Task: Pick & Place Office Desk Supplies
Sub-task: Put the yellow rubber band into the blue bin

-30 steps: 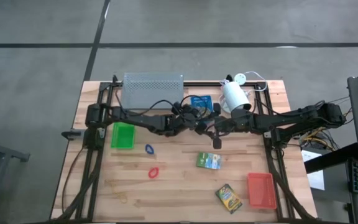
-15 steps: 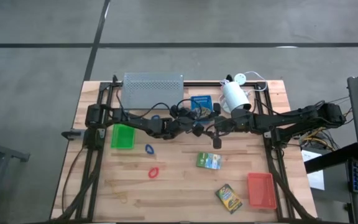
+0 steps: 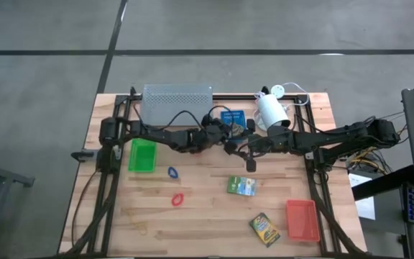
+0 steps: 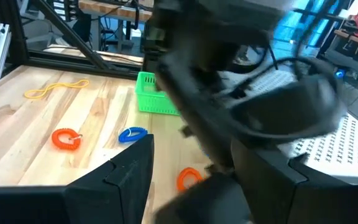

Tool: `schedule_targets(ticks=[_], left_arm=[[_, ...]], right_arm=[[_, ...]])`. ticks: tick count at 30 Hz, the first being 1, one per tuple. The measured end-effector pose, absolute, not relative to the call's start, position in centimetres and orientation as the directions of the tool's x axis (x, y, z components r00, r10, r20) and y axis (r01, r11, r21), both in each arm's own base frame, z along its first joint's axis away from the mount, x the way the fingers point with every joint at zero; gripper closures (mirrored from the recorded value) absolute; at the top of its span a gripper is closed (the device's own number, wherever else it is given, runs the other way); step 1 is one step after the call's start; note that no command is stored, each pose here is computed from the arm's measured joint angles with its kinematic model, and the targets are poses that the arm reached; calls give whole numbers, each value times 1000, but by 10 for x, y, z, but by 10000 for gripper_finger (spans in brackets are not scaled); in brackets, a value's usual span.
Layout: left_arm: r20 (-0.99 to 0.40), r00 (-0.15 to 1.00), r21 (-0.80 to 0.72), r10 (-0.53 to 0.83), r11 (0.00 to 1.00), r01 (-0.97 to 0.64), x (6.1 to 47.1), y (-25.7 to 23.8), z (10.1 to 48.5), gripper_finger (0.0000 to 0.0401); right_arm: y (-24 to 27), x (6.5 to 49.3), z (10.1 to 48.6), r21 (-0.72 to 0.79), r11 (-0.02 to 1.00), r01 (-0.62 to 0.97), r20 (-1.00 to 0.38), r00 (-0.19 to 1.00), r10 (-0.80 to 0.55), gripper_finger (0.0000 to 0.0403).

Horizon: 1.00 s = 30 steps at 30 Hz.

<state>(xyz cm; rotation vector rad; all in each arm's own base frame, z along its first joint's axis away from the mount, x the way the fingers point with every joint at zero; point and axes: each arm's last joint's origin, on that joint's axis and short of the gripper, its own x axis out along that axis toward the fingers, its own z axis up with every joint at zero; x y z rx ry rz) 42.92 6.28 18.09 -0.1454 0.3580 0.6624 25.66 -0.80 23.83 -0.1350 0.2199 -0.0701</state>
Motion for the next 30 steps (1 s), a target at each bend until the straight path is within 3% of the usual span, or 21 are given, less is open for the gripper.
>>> schedule_targets(ticks=[13, 20, 30], left_arm=[[-429, 791, 83, 436, 891, -446, 429, 103, 189, 401], [-460, 829, 7, 317, 935, -354, 424, 122, 187, 401], [-485, 819, 13, 306, 939, -343, 422, 124, 185, 400]], right_arm=[[-8, 257, 238, -143, 988, 54, -212, 974, -84, 191], [-8, 257, 238, -141, 989, 54, -212, 974, -84, 191], [-8, 257, 238, -141, 989, 55, -212, 974, -84, 191]])
